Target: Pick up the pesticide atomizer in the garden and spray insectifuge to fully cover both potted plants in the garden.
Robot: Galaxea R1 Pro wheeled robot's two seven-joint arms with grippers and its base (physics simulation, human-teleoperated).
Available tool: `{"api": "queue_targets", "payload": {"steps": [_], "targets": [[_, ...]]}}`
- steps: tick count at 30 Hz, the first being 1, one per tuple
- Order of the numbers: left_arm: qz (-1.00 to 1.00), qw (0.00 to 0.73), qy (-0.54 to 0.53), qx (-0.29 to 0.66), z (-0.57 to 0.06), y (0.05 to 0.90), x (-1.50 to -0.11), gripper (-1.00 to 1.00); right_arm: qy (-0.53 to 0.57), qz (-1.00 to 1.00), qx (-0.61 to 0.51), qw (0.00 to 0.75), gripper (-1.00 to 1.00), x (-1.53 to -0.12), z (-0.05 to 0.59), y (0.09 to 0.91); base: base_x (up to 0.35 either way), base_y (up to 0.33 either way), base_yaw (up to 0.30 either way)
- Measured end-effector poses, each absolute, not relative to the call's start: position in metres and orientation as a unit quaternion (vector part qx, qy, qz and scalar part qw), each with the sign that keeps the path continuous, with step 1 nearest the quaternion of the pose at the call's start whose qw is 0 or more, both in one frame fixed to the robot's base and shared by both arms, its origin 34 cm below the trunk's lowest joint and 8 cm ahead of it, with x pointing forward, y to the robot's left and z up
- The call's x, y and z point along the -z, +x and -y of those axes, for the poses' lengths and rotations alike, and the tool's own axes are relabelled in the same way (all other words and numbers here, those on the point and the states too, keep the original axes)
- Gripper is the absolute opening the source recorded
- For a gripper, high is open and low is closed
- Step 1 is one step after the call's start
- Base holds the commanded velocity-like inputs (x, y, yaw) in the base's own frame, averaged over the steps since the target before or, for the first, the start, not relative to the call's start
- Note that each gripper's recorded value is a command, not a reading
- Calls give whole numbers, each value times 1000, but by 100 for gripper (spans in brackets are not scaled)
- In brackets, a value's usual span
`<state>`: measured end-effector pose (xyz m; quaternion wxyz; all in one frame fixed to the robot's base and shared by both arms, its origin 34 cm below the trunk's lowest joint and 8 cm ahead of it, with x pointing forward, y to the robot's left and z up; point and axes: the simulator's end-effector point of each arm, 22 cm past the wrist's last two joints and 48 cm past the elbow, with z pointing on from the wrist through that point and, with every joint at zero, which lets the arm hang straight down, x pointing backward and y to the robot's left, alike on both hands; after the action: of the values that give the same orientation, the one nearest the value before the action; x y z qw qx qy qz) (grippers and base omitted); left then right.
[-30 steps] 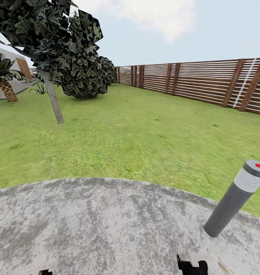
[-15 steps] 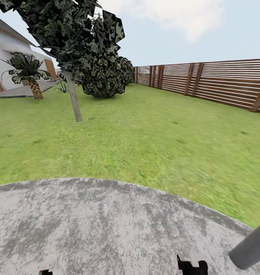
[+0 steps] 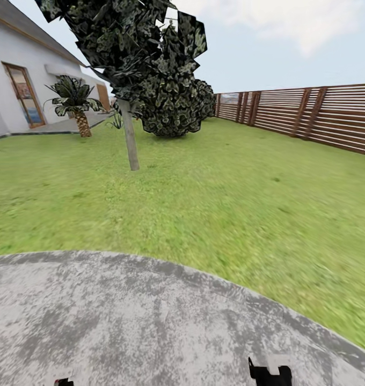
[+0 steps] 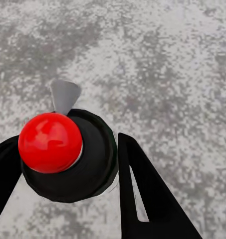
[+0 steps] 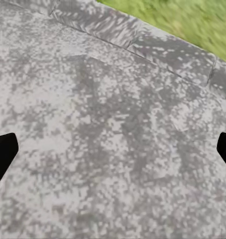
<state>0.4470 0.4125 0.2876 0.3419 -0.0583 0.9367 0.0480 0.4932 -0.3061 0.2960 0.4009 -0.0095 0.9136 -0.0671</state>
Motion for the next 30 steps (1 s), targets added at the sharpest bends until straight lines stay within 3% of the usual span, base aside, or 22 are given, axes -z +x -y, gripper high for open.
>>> {"api": "queue_targets", "payload": {"steps": [30], "targets": [[-937,342,-59,-49,-413,447,-288,-100,-9,-914,67,401,100,-296,306,493,315,127,278]]}}
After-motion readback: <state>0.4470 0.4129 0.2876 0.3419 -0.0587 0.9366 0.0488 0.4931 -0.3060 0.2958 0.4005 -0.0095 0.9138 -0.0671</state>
